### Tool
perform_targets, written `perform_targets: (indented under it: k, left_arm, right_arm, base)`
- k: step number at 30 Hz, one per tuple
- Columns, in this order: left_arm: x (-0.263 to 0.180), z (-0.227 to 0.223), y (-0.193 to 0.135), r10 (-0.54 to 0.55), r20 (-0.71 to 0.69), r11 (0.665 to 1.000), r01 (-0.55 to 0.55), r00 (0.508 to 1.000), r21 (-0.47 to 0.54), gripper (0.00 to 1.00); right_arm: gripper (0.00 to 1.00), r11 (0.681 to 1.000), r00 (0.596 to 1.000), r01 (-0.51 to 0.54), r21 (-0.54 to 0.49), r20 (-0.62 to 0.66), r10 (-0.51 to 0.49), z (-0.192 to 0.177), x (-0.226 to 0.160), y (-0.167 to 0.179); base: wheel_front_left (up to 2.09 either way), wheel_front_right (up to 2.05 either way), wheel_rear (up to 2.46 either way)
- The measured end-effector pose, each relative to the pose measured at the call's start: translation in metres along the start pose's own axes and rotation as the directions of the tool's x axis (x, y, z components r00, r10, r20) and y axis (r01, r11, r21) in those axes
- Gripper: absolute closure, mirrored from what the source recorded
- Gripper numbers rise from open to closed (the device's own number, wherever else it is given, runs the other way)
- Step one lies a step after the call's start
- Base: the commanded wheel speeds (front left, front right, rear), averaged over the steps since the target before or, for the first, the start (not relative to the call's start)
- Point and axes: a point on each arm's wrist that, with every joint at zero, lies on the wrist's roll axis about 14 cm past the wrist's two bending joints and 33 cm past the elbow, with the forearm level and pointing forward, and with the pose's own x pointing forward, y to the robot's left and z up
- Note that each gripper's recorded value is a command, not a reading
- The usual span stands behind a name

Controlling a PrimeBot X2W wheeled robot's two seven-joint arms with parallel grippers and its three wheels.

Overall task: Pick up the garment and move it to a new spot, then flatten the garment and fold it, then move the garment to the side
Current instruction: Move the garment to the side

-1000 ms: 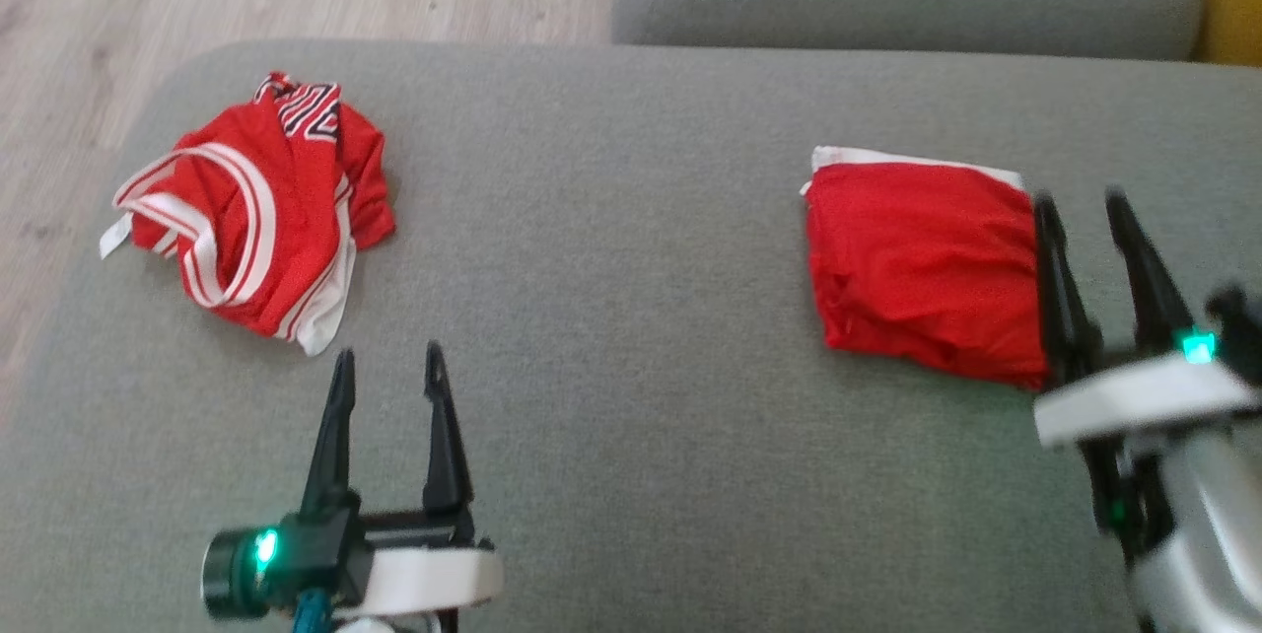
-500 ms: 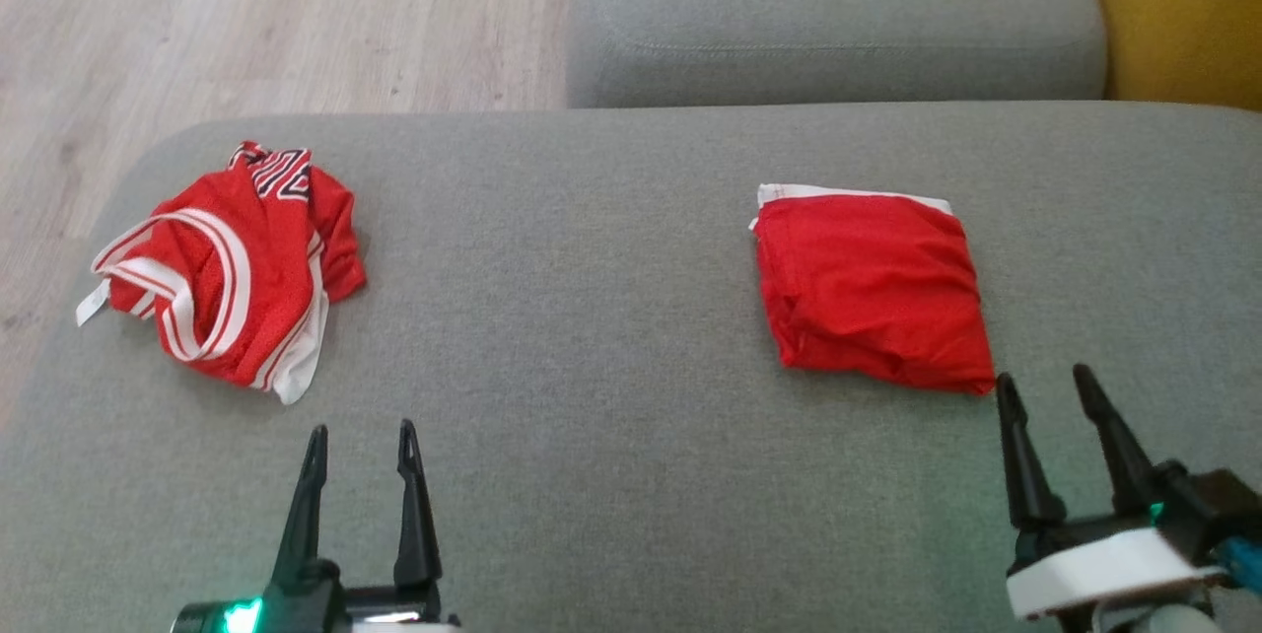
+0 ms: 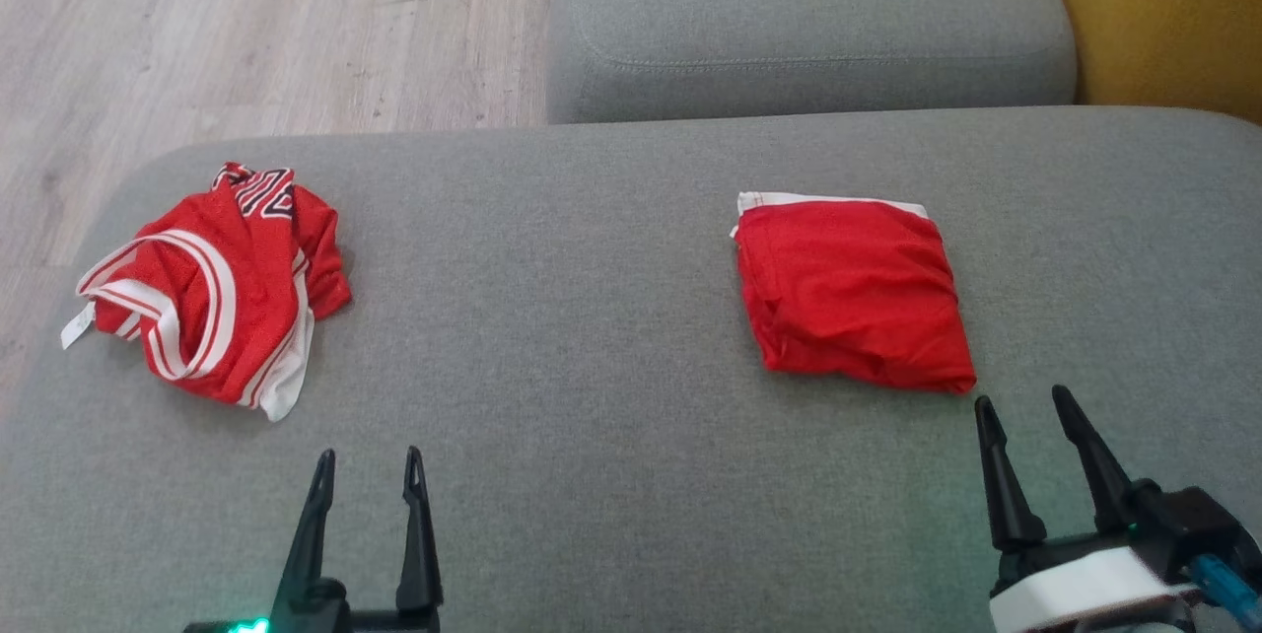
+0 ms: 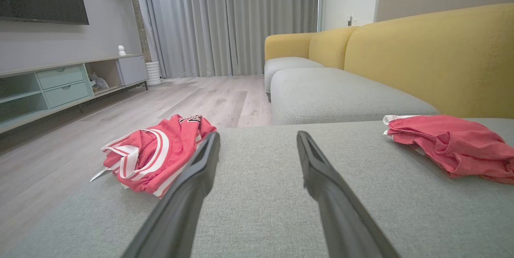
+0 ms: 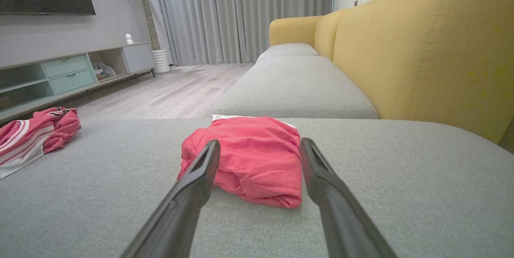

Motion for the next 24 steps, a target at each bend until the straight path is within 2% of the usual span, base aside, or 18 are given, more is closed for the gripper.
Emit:
perform_targets:
  k: [24]
  left_arm:
    - [0.0018, 0.0059, -0.0064, -0.027, 0.019, 1.0, 0.027, 0.999, 0.014, 0.0]
  right_arm:
    - [0.0, 1.0, 0.999, 0.001, -0.002, -0.032, -0.001, -0.0104, -0.0034, 0.0024]
  base:
    - [0.0, 0.0, 0.0]
